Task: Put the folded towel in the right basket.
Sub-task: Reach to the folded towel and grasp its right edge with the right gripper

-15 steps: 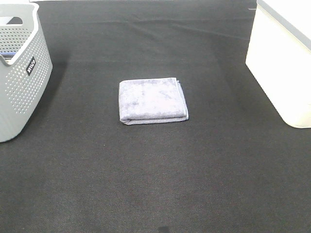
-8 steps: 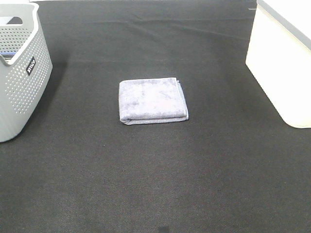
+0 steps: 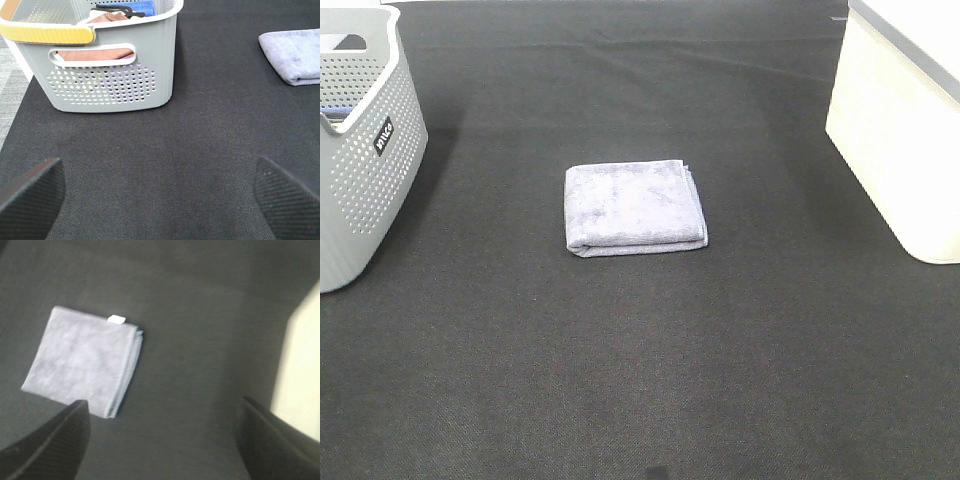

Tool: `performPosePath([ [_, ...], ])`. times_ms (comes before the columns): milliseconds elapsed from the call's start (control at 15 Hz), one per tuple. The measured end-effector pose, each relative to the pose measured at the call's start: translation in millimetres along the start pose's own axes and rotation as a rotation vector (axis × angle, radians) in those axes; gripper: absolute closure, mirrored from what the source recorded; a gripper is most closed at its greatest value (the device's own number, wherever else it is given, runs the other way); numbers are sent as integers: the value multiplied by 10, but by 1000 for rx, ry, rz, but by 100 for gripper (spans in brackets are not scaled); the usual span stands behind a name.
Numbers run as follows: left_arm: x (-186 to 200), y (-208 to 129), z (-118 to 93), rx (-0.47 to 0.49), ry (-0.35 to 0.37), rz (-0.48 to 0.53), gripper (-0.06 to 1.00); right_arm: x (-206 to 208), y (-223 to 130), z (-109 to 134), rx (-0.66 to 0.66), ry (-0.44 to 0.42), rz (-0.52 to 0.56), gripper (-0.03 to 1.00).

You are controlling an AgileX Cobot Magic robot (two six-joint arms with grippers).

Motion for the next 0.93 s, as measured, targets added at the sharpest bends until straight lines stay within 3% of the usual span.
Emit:
performPosePath([
  [267,0,0,0,0,0,0,-3,-810,-139,240,-40,127,130,22],
  [600,0,0,0,0,0,0,-3,-1706,-546,226,-176,215,278,22],
  [933,0,0,0,0,0,0,-3,-2022,-544,216,-205,257,278,22],
])
Point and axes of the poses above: a point on each arm's last joint axis where the gripper is mounted, x pointing back along that axis away from the gripper, z along the wrist's bending axis when the last joint is at zero, y = z × x, the point moved 6 cm from there along -x, pointing out along that axis toward the gripper, and after that the axes turned 10 degrees about x, right-handed, at the moved point
